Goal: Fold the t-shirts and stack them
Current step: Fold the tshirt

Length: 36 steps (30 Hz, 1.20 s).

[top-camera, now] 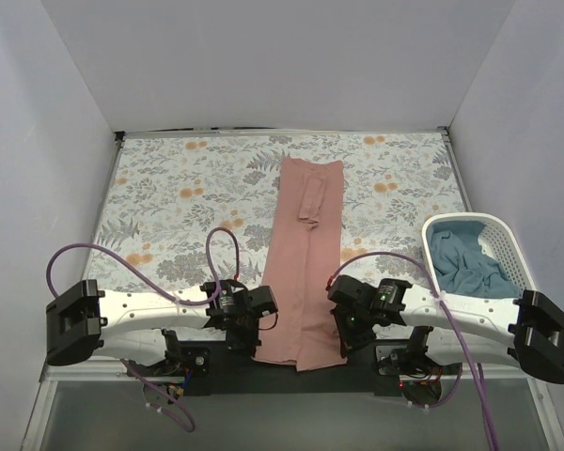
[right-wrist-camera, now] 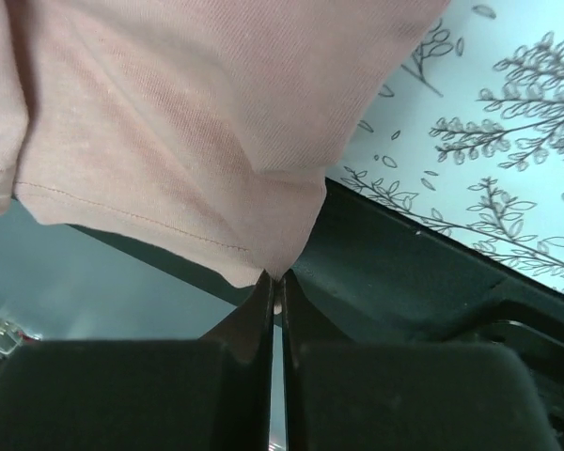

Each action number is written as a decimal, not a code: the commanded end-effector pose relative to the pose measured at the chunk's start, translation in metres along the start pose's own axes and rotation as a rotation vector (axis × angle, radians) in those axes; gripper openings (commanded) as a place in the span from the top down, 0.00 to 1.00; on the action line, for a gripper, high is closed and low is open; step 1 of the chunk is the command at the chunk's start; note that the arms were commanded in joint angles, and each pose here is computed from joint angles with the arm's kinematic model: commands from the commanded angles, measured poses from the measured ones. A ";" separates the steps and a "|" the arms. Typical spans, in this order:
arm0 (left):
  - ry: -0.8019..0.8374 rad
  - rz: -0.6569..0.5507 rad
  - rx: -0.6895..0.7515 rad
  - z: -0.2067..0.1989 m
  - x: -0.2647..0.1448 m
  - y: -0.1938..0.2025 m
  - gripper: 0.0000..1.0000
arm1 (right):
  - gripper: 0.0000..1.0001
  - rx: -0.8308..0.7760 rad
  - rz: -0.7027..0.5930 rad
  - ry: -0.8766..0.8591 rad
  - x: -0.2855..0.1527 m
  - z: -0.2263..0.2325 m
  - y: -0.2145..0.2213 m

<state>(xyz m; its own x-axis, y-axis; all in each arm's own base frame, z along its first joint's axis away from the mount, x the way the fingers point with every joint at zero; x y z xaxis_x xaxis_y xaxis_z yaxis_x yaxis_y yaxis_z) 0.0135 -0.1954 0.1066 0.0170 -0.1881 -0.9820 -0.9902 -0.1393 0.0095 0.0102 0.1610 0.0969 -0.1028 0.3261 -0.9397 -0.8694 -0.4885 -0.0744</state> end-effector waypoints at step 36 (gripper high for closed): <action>0.166 -0.625 -0.055 -0.103 -0.028 -0.315 1.00 | 0.99 0.037 -0.304 0.211 -0.098 -0.131 -0.256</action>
<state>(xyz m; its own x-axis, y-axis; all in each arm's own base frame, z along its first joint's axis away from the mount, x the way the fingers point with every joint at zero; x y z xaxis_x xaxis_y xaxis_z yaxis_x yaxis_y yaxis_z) 0.3214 -0.2443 0.1412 0.5597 -0.1936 -0.8058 -0.8119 -0.3229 -0.4864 0.2913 0.1485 0.1576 0.2257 0.2611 -0.9386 -0.8849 -0.3480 -0.3096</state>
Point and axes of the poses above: each gripper's point midway between its finger pads, its own x axis out along the fingers, its own z axis along the line the jaws close on, y = z × x, the point moved 7 cm from there along -x, back along the fingers, and after that the axes turned 10 degrees about -x, right-handed, at the moved point
